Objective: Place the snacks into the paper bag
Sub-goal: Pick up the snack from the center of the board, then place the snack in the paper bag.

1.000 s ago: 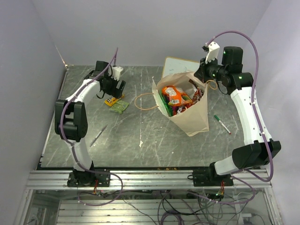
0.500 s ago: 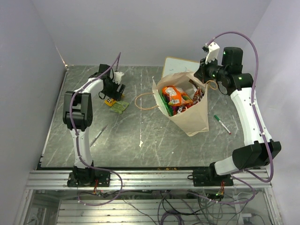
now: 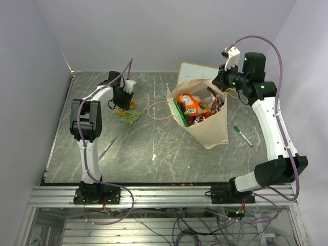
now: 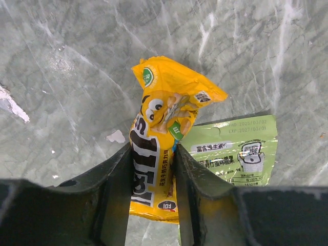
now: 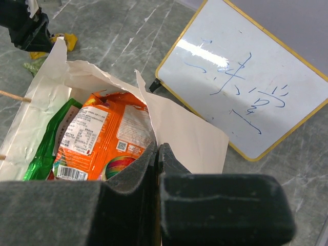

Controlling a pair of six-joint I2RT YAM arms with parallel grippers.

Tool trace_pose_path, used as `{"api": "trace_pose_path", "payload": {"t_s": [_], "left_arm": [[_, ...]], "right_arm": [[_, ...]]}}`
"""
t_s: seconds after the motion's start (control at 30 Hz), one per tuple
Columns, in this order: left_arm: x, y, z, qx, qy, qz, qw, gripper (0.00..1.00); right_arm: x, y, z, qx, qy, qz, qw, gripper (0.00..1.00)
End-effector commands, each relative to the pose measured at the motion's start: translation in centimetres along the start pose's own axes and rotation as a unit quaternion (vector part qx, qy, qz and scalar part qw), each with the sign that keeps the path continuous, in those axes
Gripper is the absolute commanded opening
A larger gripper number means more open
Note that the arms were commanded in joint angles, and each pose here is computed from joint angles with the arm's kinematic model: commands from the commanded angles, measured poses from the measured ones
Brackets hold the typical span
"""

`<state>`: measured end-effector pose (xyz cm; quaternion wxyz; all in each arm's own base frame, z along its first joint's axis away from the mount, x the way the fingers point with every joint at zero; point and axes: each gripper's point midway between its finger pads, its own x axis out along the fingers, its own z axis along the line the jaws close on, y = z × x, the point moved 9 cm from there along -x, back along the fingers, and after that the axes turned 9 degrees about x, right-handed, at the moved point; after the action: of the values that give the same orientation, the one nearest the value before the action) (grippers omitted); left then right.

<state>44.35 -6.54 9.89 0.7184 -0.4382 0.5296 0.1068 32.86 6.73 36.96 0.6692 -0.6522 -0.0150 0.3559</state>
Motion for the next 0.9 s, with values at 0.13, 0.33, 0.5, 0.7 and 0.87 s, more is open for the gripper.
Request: {"api": "trace_pose_path", "payload": {"t_s": [0.13, 0.33, 0.5, 0.7, 0.87], "left_arm": [[-5.3, -3.2, 0.3, 0.031, -0.012, -0.064, 0.997, 0.4], [-10.0, -5.3, -0.4, 0.039, -0.022, -0.124, 0.991, 0.39], [-14.9, -7.6, -1.7, 0.04, -0.015, -0.195, 0.98, 0.38], [-20.6, -10.2, -3.5, 0.037, 0.006, -0.279, 0.959, 0.35], [-24.5, -11.9, -5.3, 0.041, 0.022, -0.336, 0.941, 0.34]], "right_arm": [[-1.0, 0.2, 0.3, -0.005, -0.001, -0.008, 1.0, 0.0], [-1.1, 0.1, 0.3, -0.005, 0.0, -0.009, 1.0, 0.0], [-1.1, 0.0, 0.4, -0.005, -0.005, -0.01, 1.0, 0.0], [-1.2, -0.1, 0.5, -0.005, -0.011, -0.011, 1.0, 0.0], [-1.2, 0.1, 0.6, -0.005, -0.013, -0.011, 1.0, 0.0]]}}
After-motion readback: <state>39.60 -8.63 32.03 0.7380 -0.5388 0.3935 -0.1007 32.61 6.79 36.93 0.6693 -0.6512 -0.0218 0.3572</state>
